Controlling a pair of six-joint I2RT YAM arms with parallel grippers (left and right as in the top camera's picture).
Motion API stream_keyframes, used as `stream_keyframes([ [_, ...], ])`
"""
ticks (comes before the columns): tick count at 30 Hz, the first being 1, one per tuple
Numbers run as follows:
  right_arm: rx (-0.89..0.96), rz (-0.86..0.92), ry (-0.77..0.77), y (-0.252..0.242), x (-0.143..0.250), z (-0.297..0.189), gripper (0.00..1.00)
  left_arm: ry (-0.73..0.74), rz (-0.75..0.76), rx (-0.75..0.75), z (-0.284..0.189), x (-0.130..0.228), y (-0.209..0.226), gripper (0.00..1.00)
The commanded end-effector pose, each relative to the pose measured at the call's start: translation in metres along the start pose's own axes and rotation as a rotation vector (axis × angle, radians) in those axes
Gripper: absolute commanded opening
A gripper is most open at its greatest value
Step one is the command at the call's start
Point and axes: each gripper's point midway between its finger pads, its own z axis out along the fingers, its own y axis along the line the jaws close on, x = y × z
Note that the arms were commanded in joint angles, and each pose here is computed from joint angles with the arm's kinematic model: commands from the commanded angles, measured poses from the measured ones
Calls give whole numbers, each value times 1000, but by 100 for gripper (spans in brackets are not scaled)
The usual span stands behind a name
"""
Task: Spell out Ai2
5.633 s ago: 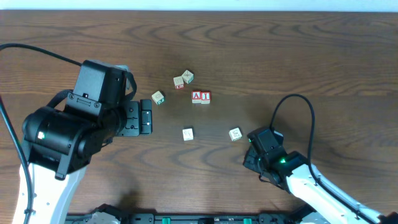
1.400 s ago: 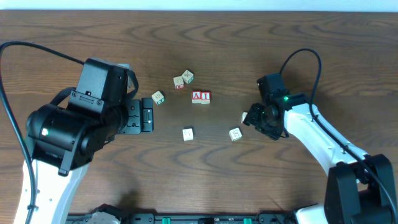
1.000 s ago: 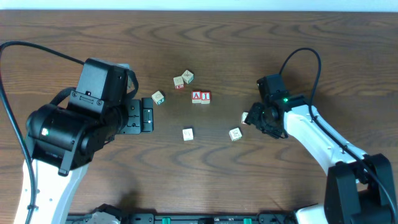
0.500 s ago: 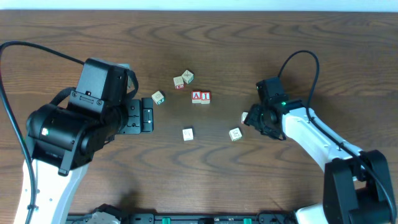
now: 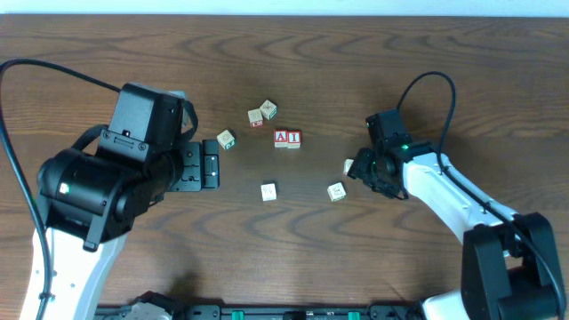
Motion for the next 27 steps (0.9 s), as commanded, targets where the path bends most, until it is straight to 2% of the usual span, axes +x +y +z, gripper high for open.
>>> stream_keyframes([
  [1, 97, 26, 124, -29, 38, 24, 65, 9, 0, -11, 3, 1, 2, 95],
  [17, 129, 40, 161, -49, 59, 36, 66, 12, 0, -12, 3, 2, 2, 95],
  [27, 32, 11, 172, -30, 57, 36, 64, 10, 0, -11, 3, 1, 2, 95],
])
